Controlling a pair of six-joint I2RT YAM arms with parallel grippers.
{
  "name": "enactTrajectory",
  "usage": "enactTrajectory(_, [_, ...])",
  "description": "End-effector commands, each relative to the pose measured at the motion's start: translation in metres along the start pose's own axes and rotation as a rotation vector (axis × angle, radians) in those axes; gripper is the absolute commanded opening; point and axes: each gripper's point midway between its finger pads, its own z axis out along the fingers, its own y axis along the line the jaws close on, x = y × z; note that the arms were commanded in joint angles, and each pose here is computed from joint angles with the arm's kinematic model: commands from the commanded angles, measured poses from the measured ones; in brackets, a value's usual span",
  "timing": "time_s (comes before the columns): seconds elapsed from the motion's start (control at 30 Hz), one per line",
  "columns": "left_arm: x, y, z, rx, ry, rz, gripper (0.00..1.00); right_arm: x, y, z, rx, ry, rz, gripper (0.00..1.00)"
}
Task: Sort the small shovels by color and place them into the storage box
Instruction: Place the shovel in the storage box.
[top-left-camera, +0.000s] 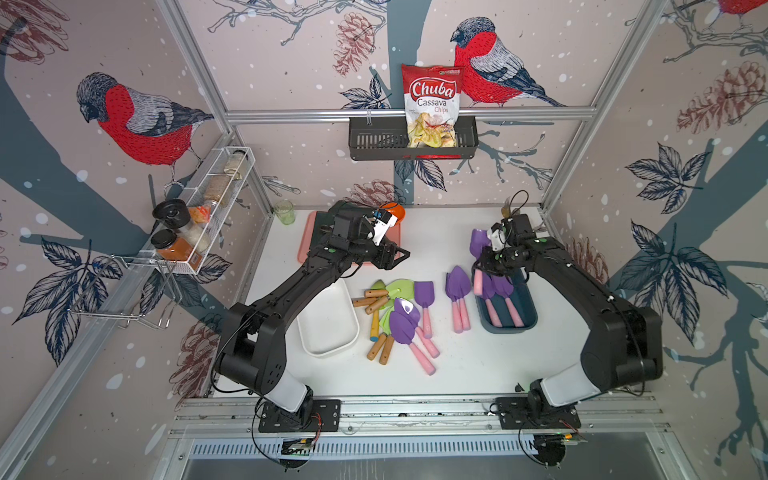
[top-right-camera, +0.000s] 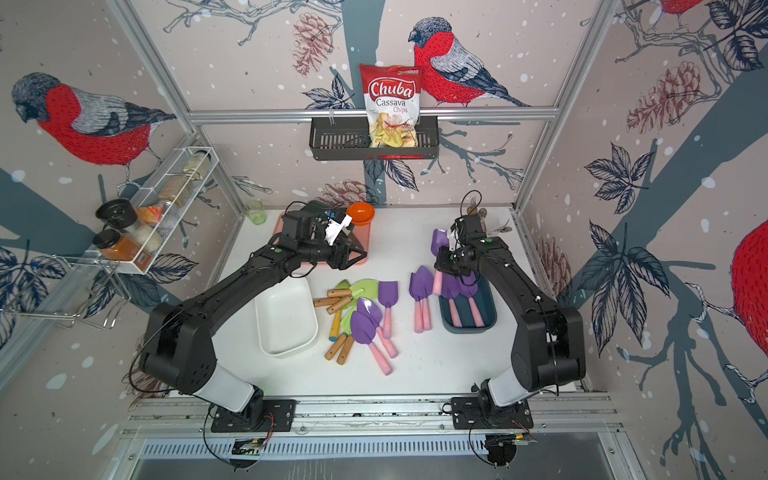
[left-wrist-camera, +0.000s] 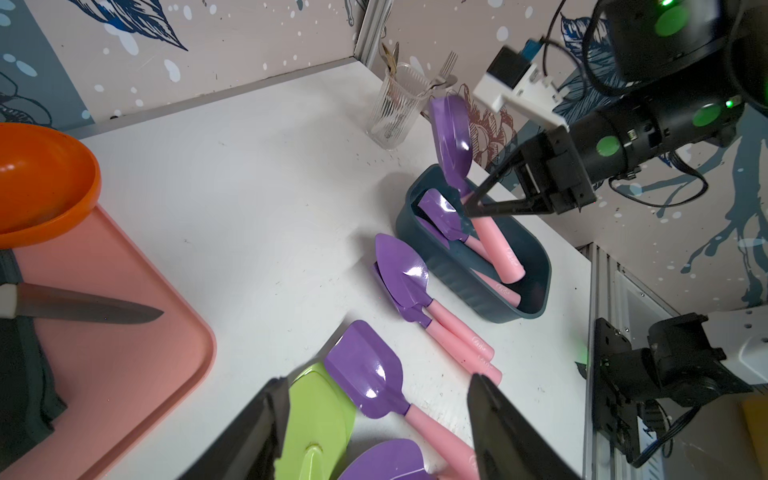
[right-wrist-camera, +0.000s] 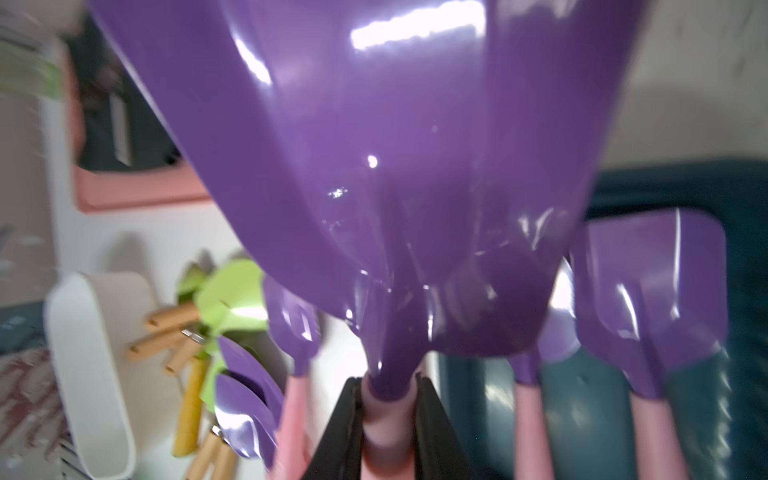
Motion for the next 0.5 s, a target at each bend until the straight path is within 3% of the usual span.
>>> enactTrajectory(0.0, [0.004, 0.001, -0.002, -0.013, 0.010, 0.031, 0.72, 0.043, -0.037, 0.003, 0.125, 0.190, -0.007, 0.10])
enactTrajectory(0.3, [0.006, 0.001, -0.002, -0.015, 0.017, 0.037, 0.72, 0.037, -0.077, 0.010, 0.232, 0.199, 0.044, 0.13])
enactTrajectory(0.47, [0.008, 0.002, -0.001, -0.015, 0.018, 0.032, 0.72, 0.033, -0.090, 0.016, 0.282, 0.227, -0.002, 0.14])
